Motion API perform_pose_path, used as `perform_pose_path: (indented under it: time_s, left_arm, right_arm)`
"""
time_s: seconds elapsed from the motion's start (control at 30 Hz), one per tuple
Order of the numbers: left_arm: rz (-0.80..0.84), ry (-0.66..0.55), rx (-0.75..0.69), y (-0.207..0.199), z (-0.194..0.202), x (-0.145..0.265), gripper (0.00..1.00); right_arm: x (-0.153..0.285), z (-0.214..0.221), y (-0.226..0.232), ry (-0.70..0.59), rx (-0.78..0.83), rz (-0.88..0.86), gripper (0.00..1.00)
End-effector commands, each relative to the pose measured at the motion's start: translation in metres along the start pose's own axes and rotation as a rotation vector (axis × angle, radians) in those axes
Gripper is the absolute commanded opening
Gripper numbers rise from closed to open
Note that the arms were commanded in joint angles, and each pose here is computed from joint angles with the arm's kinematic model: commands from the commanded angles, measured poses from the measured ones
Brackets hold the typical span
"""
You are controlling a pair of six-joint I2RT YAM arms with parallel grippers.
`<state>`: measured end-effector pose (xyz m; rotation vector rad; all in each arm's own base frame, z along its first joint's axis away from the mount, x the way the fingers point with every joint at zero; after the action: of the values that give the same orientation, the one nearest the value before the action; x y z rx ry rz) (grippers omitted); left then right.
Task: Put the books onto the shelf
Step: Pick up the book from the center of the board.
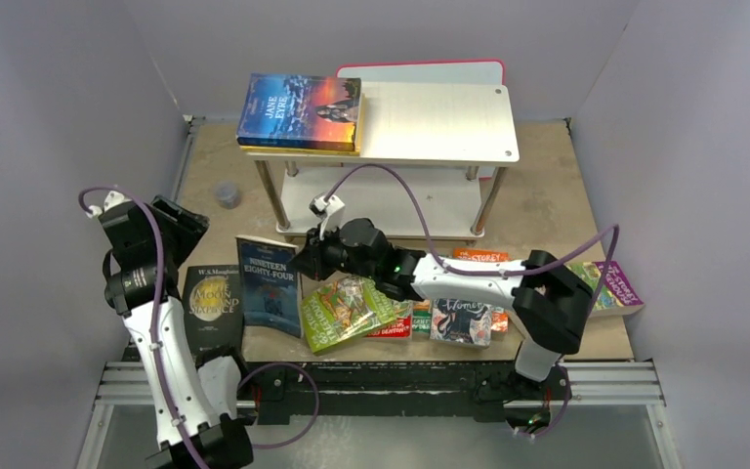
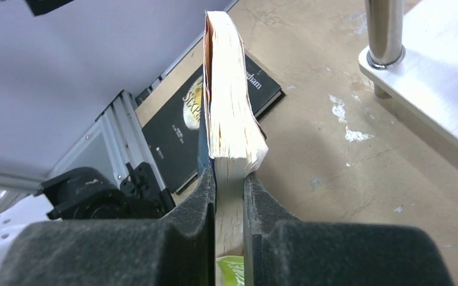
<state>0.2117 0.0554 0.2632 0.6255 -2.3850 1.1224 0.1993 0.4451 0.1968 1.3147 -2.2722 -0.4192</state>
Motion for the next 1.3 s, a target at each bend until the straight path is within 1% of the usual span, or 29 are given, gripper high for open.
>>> perform_pose_path:
  time_s: [0.0,0.13,0.23,0.37,0.57,0.63,0.7,0.9,0.97,1.13,1.27]
  left_arm:
    - [0.136,-0.074,-0.138,-0.035,-0.015,0.024,0.57]
    - [0.19,-0.154,-0.208,-0.049,-0.021,0.051,0.57]
    - [0.272,-0.206,-0.259,-0.063,-0.022,0.074,0.58]
    - [0.377,-0.245,-0.311,-0.077,-0.02,0.1,0.6]
    - [0.43,-0.26,-0.342,-0.085,-0.02,0.115,0.61]
    - [0.44,-0.257,-0.346,-0.086,-0.019,0.117,0.61]
    - [0.467,-0.249,-0.347,-0.086,-0.014,0.118,0.61]
    - [0.663,-0.192,-0.394,-0.095,0.011,0.129,0.64]
    - [0.707,-0.165,-0.415,-0.098,0.017,0.131,0.64]
    - [0.778,-0.111,-0.457,-0.102,0.031,0.129,0.65]
    - [0.895,-0.002,-0.51,-0.109,0.051,0.129,0.65]
  right_arm:
    - [0.027,-0.078,0.055,-0.154,0.123,-0.186,0.0]
    - [0.037,-0.095,0.068,-0.135,0.144,-0.204,0.0]
    - [0.043,-0.108,0.071,-0.13,0.163,-0.179,0.0]
    - [0.052,-0.128,0.075,-0.15,0.189,-0.148,0.0]
    - [0.066,-0.153,0.081,-0.192,0.219,-0.167,0.0]
    - [0.075,-0.159,0.084,-0.185,0.219,-0.17,0.0]
    - [0.087,-0.162,0.087,-0.171,0.222,-0.177,0.0]
    - [0.124,-0.166,0.091,-0.162,0.277,-0.193,0.0]
    - [0.134,-0.159,0.082,-0.135,0.296,-0.165,0.0]
    - [0.159,-0.163,0.058,-0.149,0.311,-0.096,0.0]
    - [0.176,-0.157,0.048,-0.127,0.353,-0.101,0.0]
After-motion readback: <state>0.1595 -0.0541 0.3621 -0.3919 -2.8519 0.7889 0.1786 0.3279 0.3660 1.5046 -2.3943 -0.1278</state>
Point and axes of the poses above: each gripper's point midway between its finger pads, its own x axis back along the fingers, its own y axis along the line the jaws close on, z = x × y, the point moved 4 cm from there along x, back along the fingers, and after that the axes turned 2 degrees about x, right-handed, at the moved point
